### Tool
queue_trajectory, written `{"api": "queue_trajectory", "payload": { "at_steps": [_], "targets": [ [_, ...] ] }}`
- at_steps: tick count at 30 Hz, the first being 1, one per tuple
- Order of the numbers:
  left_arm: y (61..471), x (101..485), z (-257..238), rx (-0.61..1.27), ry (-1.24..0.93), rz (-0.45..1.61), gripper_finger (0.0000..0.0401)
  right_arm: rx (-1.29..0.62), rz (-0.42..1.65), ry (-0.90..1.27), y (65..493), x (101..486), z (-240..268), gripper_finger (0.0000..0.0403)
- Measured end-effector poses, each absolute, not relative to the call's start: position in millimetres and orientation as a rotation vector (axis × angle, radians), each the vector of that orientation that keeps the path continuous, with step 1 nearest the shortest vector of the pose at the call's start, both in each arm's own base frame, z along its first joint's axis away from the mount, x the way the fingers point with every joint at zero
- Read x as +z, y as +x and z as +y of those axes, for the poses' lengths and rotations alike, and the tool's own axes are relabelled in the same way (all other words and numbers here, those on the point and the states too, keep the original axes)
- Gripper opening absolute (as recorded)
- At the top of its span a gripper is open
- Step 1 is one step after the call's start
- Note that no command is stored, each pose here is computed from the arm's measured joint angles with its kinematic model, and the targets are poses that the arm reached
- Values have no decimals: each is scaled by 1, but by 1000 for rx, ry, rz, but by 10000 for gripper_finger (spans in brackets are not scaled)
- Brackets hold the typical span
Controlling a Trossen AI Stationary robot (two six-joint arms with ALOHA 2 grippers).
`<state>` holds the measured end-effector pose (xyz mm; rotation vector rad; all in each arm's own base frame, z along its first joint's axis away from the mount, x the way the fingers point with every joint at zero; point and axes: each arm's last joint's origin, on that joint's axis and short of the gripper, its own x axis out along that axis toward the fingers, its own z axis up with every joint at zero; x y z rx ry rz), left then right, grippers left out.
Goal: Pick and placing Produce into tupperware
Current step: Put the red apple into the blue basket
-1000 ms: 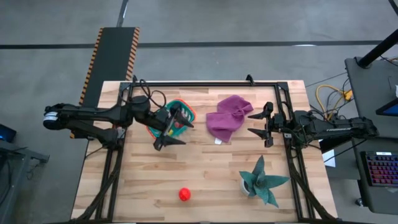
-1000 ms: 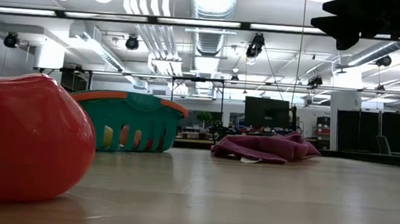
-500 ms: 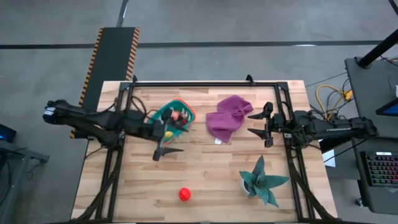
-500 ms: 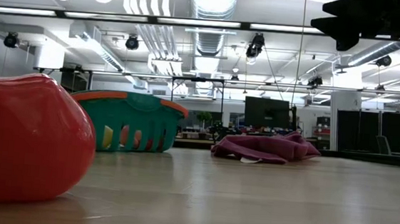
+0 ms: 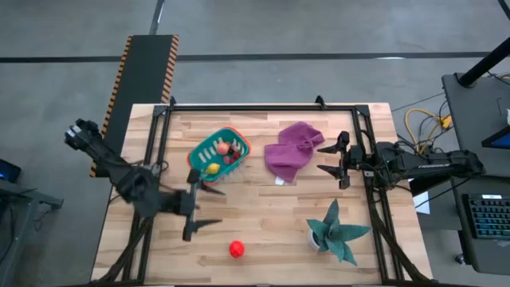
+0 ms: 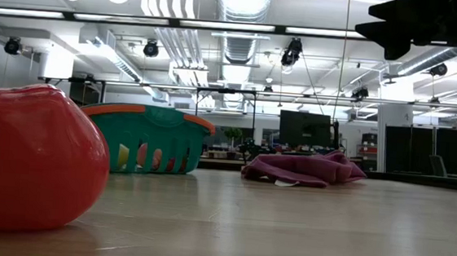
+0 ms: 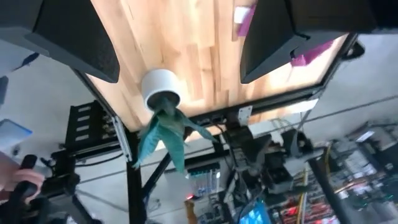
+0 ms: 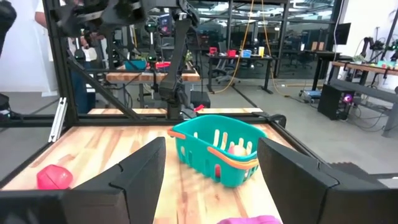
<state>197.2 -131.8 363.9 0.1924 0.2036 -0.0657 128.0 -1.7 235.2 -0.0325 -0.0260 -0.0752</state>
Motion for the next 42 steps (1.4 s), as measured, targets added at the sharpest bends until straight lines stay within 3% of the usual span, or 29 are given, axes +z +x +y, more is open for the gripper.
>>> {"api": "queue_trajectory", "payload": {
  "at_steps": [11, 22, 32, 42],
  "targets": [
    [207, 311, -196, 65, 193, 312, 318, -75, -26, -24, 128, 235, -2, 247],
    [245, 270, -201, 190, 214, 377, 318, -76, -72, -30, 128, 240, -2, 247],
    [264, 299, -178, 261, 202, 311, 318, -78, -75, -51, 128, 240, -2, 247],
    [278, 318, -163, 168, 290, 312, 318, -78, -75, -53, 128, 240, -2, 247]
  ]
}}
